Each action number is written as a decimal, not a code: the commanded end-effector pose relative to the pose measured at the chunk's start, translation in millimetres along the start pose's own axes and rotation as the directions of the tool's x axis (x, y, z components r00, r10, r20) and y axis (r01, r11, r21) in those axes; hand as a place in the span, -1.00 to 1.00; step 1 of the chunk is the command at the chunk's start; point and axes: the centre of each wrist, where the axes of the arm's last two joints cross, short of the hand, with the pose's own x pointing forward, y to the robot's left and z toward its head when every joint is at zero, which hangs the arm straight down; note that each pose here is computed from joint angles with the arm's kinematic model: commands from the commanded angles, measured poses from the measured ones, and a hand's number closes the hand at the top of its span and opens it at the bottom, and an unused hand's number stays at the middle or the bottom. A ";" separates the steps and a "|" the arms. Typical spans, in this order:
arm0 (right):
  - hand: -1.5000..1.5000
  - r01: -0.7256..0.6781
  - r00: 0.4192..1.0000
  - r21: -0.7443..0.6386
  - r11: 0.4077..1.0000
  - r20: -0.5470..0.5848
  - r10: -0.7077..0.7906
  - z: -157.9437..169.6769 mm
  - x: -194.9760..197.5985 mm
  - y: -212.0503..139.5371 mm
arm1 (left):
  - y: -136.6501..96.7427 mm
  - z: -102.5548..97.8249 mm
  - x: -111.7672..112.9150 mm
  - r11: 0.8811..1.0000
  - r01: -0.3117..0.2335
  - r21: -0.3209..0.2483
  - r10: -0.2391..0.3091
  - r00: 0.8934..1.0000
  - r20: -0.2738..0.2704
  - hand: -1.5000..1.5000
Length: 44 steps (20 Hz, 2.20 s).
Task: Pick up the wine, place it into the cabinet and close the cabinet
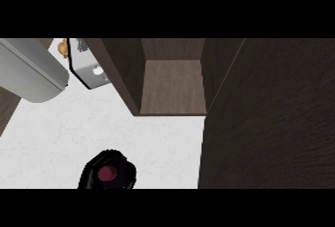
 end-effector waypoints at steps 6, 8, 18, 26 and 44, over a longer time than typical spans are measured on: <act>-1.00 0.043 0.998 0.035 0.998 0.044 -0.045 23.7 8.0 -1.5 | 70.6 -36.7 22.7 0.999 0.018 0.034 -0.020 0.998 0.063 1.00; -1.00 0.041 0.998 0.031 0.999 0.047 -0.042 26.6 12.1 3.4 | 94.8 -28.0 30.6 0.999 0.008 0.040 -0.011 0.997 0.071 1.00; -1.00 0.057 0.998 0.042 0.998 0.027 -0.058 25.5 21.0 5.1 | 78.9 -49.0 80.4 1.000 0.000 0.014 -0.003 0.978 0.208 1.00; -1.00 0.066 0.997 0.052 0.996 0.040 -0.068 20.4 26.6 10.8 | 9.1 -64.2 134.2 0.996 -0.040 -0.080 0.054 0.982 0.183 1.00; -1.00 0.049 0.998 0.037 0.998 0.027 -0.050 19.4 20.5 3.9 | -107.9 -96.3 199.1 0.976 -0.104 -0.190 0.135 0.978 0.157 1.00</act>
